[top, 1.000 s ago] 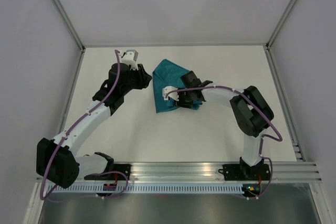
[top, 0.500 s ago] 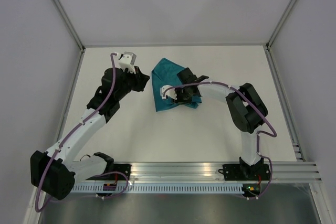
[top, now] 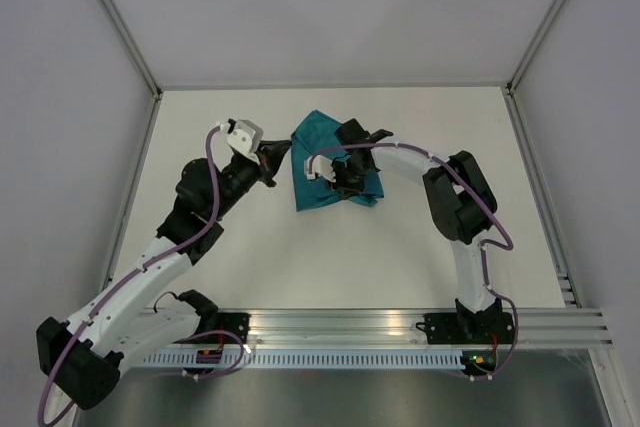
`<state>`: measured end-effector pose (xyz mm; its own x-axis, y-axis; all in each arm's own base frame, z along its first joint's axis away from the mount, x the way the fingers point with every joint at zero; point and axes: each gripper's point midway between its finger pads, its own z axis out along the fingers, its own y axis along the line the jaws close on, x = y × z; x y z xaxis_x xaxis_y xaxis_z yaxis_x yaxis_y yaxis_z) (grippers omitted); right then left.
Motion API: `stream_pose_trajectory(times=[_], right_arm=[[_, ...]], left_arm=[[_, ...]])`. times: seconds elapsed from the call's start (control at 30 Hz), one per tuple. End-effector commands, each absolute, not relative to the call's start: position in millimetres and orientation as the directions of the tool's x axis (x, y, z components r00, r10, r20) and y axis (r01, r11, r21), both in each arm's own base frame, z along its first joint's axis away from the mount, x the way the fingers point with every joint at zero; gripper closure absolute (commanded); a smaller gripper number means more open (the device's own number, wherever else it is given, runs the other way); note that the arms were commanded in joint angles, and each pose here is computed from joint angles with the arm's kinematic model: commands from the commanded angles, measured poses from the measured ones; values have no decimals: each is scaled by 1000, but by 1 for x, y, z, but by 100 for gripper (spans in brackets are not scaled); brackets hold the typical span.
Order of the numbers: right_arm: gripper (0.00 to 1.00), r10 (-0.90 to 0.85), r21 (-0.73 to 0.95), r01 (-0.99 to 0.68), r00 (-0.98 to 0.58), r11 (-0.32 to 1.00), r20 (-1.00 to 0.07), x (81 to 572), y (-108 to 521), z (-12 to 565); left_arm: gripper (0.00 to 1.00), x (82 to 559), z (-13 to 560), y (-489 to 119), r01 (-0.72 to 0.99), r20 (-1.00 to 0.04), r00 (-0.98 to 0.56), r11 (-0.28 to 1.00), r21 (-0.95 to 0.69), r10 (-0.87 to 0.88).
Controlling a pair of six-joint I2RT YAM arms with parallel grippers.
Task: Fold the napkin, place the utensils inside, and roll it up
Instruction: Roll the napkin with the utensil
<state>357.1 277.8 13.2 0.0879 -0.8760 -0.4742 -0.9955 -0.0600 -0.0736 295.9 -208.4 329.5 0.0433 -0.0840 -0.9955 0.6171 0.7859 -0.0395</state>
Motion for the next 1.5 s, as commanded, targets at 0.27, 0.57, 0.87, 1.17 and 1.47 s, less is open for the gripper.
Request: stream_pose_trajectory(times=[0.27, 0.57, 0.87, 1.17, 1.47], right_arm=[[84, -930, 264, -964, -74, -26, -360, 312, 246, -36], [84, -933, 317, -948, -91, -26, -348, 309, 241, -34], [85, -936, 390, -921, -118, -22, -332, 307, 230, -33], [87, -943, 462, -886, -134, -23, -306, 298, 222, -34], [88, -950, 519, -855, -152, -13, -275, 292, 215, -37]], left_arm=[[83, 261, 336, -264, 707, -941, 299, 625, 330, 159], [71, 257, 253, -297, 753, -881, 219, 502, 426, 419], [67, 264, 184, -313, 785, -799, 173, 410, 465, 576], [63, 277, 143, -322, 770, -749, 195, 374, 517, 633], [59, 287, 102, -341, 789, -701, 235, 289, 543, 674]])
